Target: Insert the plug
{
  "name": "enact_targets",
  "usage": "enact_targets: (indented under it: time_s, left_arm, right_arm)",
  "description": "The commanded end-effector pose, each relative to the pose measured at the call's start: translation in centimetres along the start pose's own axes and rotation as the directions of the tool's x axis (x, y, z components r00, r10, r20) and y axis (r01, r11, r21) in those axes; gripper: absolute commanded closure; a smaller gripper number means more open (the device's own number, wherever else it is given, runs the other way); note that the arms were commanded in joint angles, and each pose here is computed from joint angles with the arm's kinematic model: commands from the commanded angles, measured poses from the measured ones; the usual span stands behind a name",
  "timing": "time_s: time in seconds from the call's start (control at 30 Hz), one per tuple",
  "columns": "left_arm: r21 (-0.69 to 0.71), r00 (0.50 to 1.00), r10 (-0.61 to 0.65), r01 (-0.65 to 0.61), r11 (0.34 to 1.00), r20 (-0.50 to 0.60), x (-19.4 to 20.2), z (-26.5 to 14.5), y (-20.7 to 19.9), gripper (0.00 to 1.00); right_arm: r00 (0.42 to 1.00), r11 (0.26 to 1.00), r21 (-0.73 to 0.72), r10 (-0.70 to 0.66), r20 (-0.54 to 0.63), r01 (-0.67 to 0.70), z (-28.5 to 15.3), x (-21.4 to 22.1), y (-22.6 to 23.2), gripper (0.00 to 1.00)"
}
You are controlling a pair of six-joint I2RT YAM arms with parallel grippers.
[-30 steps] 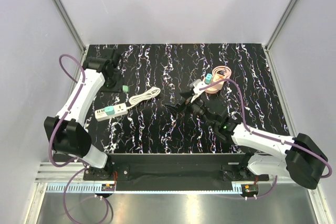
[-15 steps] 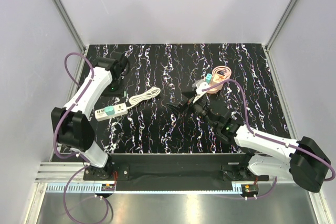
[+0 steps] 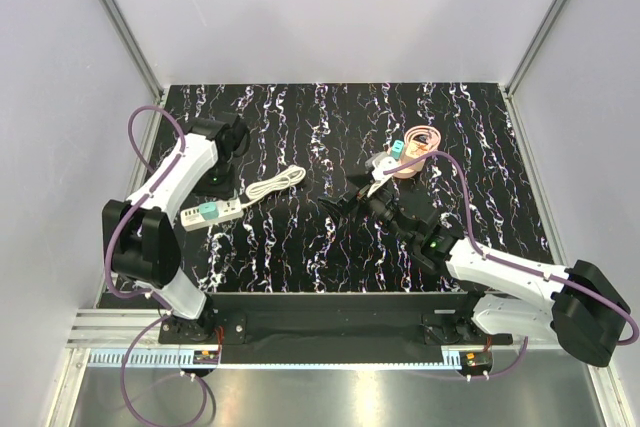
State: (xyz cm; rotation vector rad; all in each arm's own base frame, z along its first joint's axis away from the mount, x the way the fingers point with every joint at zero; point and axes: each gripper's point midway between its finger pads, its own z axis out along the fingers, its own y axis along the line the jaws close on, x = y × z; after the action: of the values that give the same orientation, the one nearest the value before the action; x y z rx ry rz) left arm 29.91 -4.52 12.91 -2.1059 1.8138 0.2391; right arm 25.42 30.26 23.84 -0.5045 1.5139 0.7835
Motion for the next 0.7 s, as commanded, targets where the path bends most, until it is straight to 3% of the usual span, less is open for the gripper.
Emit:
enact_targets:
  time_s: [0.0, 0.67]
  left_arm:
    - [-0.16, 0.988, -0.019, 0.044, 0.986, 0.155, -2.9, 0.7, 4.1, 1.0]
    - [-0.201, 0.976, -0.022, 0.066, 0.977, 0.217, -3.2, 2.4, 5.0, 1.0]
  right_arm:
    - [0.999, 1.0, 0.01, -0.013, 0.033, 0.013, 0.1, -0.8, -0.1, 0.0]
    - [0.999, 1.0, 0.011, -0.025, 0.041, 0.025, 0.0, -1.1, -0.1, 0.0]
